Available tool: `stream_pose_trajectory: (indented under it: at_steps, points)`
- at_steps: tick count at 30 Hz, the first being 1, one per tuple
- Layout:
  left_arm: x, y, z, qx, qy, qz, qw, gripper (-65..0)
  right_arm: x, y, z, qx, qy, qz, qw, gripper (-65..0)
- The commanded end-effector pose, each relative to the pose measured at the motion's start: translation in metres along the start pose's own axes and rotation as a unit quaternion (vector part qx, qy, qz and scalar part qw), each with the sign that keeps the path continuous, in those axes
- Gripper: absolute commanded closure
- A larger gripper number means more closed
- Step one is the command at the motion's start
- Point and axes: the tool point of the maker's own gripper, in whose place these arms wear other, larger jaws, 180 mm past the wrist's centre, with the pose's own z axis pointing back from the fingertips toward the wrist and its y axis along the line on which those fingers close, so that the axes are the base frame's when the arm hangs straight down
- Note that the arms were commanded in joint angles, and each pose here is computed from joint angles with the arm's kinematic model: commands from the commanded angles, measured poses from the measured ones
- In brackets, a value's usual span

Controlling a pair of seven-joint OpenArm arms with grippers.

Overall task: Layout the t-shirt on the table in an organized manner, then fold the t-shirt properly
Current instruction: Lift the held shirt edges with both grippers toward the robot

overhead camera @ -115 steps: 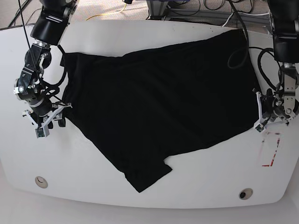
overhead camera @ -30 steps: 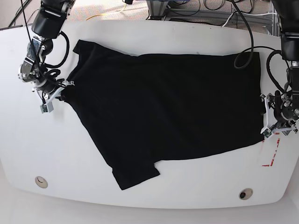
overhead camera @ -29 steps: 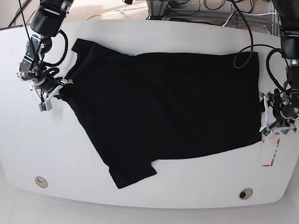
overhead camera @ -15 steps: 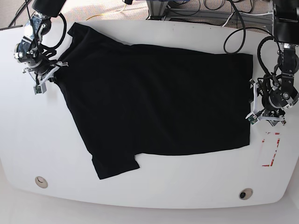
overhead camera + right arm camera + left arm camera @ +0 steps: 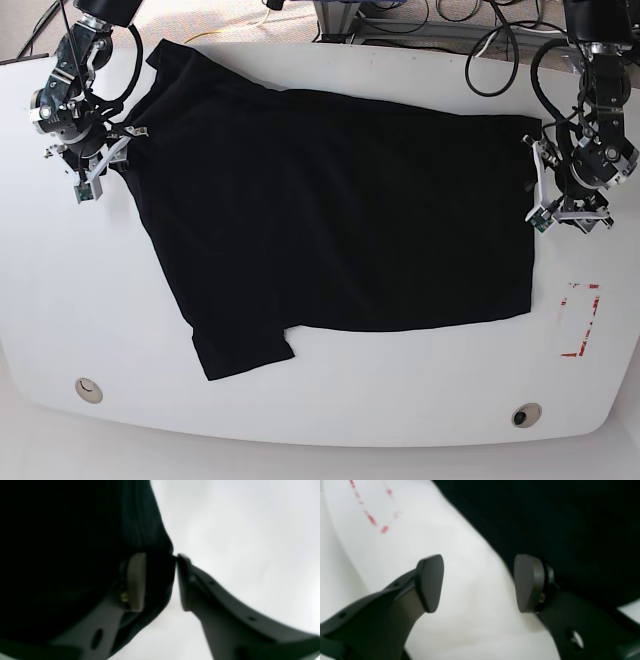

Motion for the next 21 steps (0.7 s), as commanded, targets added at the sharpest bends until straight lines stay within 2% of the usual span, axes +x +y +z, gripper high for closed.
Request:
stream_pose_trajectory:
  at_steps: [1,4,7,13,21]
  points:
    - [-0.001,0.001,0.009,0.010,-0.007,0.004,1.000,-40.8,0.025,-0.007,0.013,-0.013,-0.035,0.018,0.9991,-34.6]
    - [-0.011,-0.011,0.013,0.001,-0.007,0.023,1.000,-40.8,0.033,-0.007,0.018,-0.017,-0.048,0.026,0.9984,-40.4]
    - [-0.023,-0.018,0.019,-0.012,-0.011,0.056,0.998,-40.8,0.039,-0.005,0.021,-0.019,-0.057,0.032,0.9977,-43.1]
    - [-0.043,-0.022,0.029,-0.025,-0.019,0.114,0.993,-40.8,0.040,0.001,0.020,-0.013,-0.059,0.029,0.9977,-43.1]
    - [-0.050,-0.025,0.031,-0.031,-0.016,0.127,0.991,-40.8,0.039,0.004,0.019,-0.009,-0.059,0.026,0.9978,-43.1]
